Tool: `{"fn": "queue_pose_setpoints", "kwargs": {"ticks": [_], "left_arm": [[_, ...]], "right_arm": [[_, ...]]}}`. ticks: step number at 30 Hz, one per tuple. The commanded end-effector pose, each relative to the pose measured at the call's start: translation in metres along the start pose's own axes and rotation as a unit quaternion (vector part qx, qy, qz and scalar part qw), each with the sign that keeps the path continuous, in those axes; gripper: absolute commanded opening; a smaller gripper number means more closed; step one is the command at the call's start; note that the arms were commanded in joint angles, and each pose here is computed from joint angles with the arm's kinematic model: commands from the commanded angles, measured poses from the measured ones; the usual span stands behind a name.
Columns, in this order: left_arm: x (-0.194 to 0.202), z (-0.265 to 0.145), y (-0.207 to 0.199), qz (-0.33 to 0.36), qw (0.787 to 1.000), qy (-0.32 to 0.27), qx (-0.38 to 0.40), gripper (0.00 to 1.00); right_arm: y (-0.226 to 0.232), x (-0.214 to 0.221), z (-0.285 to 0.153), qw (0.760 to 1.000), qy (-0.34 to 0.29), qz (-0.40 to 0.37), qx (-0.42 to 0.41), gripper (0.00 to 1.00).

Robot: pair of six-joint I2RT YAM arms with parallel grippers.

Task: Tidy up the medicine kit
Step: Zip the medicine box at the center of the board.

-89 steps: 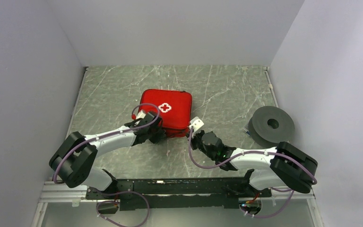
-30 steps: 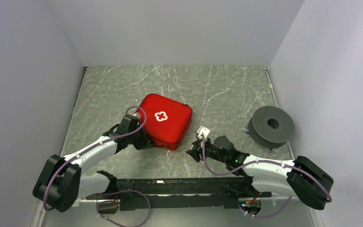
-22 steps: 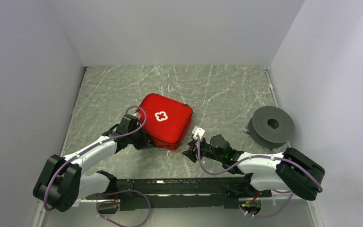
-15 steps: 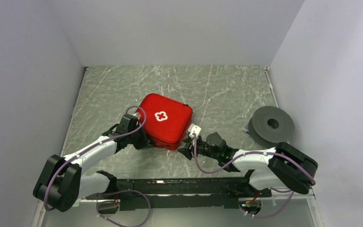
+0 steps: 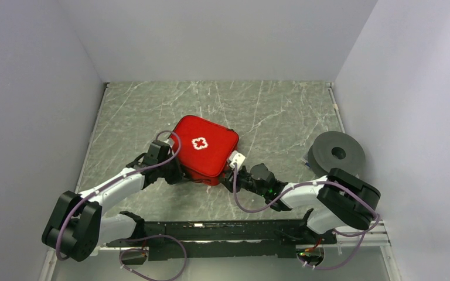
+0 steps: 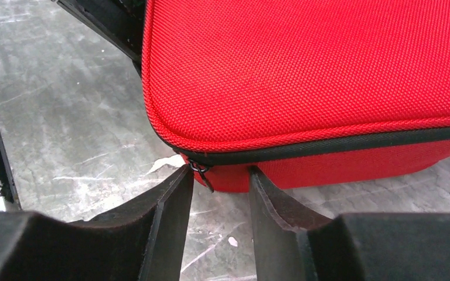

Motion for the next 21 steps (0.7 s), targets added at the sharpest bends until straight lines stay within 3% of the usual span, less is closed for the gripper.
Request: {"fn": "queue_pose_setpoints", "kwargs": {"ticks": [1, 8, 11, 21], "left_arm": [[0.0089, 0.0012, 0.0028, 0.011, 0.999, 0.034, 0.009, 0.00], [0.0086, 0.0002, 0.0044, 0.010, 0.999, 0.033, 0.008, 0.00], [0.0086, 0.0003, 0.0055, 0.010, 0.999, 0.033, 0.006, 0.00], [0.0087, -0.0021, 0.0058, 0.009, 0.999, 0.030, 0.008, 0.00]], "right_arm": [[-0.0020, -0.0275, 0.0141, 0.998, -0.059, 0.000, 0.017, 0.39], [-0.0010, -0.0298, 0.0215, 0.998, -0.060, 0.001, 0.026, 0.16], [0.0012, -0.0312, 0.0234, 0.998, -0.061, -0.003, 0.024, 0.01], [0.0020, -0.0306, 0.0139, 0.998, -0.050, -0.022, 0.031, 0.00]]}}
Point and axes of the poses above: each gripper's point midway between its finger pads, its own z axis out along the fingers, its own y axis along the line the jaws close on, x = y × z, the point moved 7 cm from there along -z, back along the fingers, and after that the axes turned 8 degrees about -z, right-handed, at the moved point
